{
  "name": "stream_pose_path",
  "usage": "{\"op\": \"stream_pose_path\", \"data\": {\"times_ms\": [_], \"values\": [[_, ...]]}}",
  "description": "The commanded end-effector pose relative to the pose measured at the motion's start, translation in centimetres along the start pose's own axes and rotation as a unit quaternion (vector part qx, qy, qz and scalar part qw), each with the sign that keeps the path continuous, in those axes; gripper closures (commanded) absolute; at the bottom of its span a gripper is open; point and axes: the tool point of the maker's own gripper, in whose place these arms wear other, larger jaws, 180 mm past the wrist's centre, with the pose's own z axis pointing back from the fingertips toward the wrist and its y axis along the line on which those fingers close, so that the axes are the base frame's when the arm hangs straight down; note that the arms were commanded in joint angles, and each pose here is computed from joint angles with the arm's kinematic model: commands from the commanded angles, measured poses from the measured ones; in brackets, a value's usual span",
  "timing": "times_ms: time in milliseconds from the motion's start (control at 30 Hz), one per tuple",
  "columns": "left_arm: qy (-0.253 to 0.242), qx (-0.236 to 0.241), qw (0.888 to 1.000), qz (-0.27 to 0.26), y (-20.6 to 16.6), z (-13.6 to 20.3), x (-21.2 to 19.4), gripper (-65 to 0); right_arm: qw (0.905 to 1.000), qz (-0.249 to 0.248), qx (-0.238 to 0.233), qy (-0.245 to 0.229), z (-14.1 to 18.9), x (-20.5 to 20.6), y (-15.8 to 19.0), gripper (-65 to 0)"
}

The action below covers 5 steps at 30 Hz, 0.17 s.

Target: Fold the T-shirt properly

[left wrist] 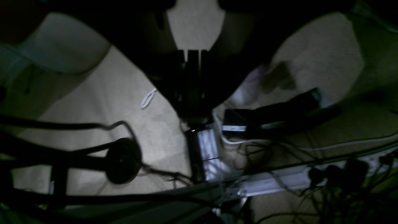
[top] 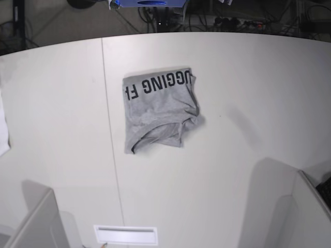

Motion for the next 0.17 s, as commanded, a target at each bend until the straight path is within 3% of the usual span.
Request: {"op": "stream_pose_path", "data": {"times_ms": [0,133], "values": [[-0.009,-0.006,1.000,-0.002,-0.1,-0.2,0.8,0.0,1.0000,-0.001,-0.006,-0.002,0.0,-0.2,-0.7,0.0],[-0.016,-0.006,1.000,-0.005,0.1,-0.6,1.7,0.0,0.9998,0.000,-0.008,-0.018,-0.5,1.7,-0.9,0.0]]}}
